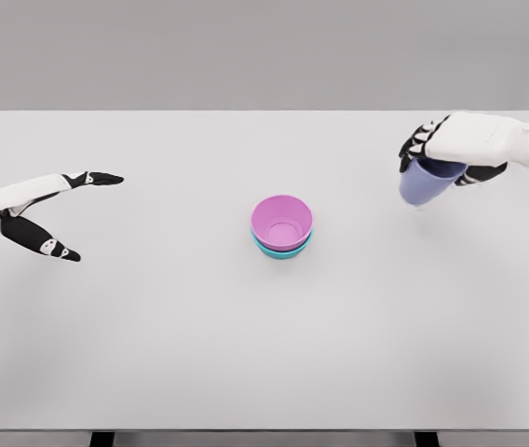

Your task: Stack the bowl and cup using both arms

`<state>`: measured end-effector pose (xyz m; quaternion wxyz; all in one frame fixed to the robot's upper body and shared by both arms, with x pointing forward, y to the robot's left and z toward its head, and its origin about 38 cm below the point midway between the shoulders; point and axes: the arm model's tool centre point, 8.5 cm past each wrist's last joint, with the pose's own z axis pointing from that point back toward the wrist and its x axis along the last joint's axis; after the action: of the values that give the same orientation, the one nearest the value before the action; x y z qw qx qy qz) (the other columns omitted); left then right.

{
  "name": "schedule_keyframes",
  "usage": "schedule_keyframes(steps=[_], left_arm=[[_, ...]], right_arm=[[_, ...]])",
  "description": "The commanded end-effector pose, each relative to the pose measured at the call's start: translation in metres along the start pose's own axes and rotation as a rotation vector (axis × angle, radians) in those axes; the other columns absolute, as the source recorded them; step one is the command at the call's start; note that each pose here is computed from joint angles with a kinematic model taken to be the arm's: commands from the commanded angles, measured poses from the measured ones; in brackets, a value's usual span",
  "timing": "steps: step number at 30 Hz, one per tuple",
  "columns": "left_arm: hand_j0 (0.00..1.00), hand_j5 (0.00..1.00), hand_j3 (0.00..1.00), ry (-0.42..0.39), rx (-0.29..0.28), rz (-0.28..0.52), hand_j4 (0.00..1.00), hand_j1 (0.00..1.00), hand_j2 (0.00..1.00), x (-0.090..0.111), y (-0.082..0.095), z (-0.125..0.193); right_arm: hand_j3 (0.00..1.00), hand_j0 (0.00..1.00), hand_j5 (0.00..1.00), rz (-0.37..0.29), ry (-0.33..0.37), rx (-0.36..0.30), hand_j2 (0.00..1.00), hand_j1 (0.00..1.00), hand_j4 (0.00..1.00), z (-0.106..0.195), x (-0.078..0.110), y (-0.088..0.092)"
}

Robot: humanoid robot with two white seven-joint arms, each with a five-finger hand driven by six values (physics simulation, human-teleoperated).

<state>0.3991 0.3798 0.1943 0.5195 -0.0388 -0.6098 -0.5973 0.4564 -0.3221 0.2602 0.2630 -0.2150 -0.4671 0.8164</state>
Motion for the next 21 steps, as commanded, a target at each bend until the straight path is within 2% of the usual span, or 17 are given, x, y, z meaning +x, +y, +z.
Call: schedule_keyframes(steps=[1, 4, 9, 13, 17, 21], left_arm=[[1.0, 1.0, 1.0, -0.003, 0.005, 0.006, 1.0, 1.0, 1.0, 0.0, 0.001, -0.001], [1.0, 1.0, 1.0, -0.004, 0.005, 0.006, 1.0, 1.0, 1.0, 0.001, 0.0, -0.001], [1.0, 1.0, 1.0, -0.007, 0.004, 0.007, 1.0, 1.0, 1.0, 0.001, 0.0, -0.003], [1.0, 1.0, 1.0, -0.008, 0.005, 0.006, 1.0, 1.0, 1.0, 0.001, 0.0, -0.003], [1.0, 1.0, 1.0, -0.008, 0.005, 0.006, 1.0, 1.0, 1.0, 0.001, 0.001, -0.003], [1.0, 1.0, 1.0, -0.008, 0.005, 0.006, 1.0, 1.0, 1.0, 0.001, 0.001, -0.003]], right_arm=[[0.65, 0.65, 0.65, 0.002, -0.008, -0.059, 0.65, 0.65, 0.65, -0.003, 0.003, -0.015], [0.66, 0.66, 0.66, 0.014, -0.025, -0.099, 0.66, 0.66, 0.66, -0.008, 0.009, -0.028], [0.65, 0.65, 0.65, 0.018, -0.056, -0.126, 0.65, 0.65, 0.65, -0.019, 0.018, -0.037], [0.54, 0.54, 0.54, 0.019, -0.07, -0.139, 0.54, 0.54, 0.54, -0.024, 0.022, -0.04], [0.55, 0.55, 0.55, 0.024, -0.085, -0.159, 0.55, 0.55, 0.55, -0.03, 0.026, -0.048], [0.55, 0.55, 0.55, 0.027, -0.132, -0.194, 0.55, 0.55, 0.55, -0.046, 0.041, -0.058]])
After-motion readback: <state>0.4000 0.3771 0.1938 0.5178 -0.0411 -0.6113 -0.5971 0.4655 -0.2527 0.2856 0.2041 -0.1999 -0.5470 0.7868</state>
